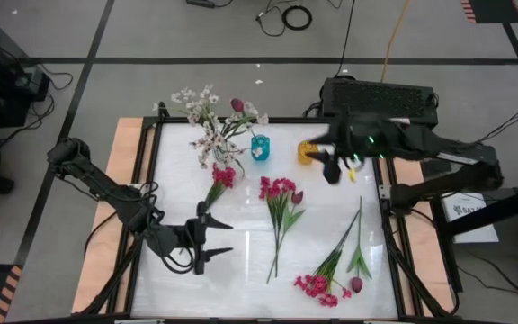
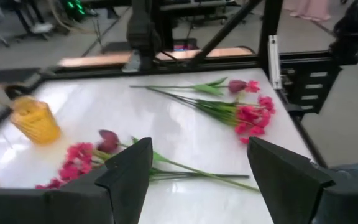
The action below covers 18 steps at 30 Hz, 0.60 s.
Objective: Sort flowers into vase by color
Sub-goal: Put the top red tulip into the blue vase
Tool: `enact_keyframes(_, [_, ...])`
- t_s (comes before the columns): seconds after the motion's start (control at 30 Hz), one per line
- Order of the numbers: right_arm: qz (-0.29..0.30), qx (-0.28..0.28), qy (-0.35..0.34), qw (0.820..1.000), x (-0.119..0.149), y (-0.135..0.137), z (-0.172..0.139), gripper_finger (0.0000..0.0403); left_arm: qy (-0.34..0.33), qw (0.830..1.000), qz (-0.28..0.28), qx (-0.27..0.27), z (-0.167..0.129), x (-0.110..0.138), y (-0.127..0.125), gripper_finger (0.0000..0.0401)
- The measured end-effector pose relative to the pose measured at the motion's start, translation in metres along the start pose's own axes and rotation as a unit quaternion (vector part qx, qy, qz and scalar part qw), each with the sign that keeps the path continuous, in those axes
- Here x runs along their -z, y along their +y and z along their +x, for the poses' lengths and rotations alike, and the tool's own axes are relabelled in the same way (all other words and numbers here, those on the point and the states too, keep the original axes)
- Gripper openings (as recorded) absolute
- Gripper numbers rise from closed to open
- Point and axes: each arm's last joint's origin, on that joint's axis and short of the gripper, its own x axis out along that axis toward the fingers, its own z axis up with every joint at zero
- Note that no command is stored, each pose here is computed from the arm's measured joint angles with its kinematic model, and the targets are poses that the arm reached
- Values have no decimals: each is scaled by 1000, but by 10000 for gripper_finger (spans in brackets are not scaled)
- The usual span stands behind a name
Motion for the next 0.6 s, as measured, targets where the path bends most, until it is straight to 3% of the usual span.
enact_keyframes(0.13, [36, 7, 31, 999, 30, 23, -16, 164, 1, 1000, -26, -4, 0, 1, 0, 269])
enact_keyframes(0.23, [53, -21, 54, 997, 55, 43, -16, 164, 5, 999, -43, -8, 1, 2, 0, 269])
enact_keyframes(0.47, [112, -67, 38, 991, 117, 91, 18, 164, 48, 995, -86, -21, 8, 18, -5, 269])
enact_keyframes(0.6, [128, -64, 38, 989, 143, 113, 41, 164, 104, 988, -105, -39, 15, 39, -13, 269])
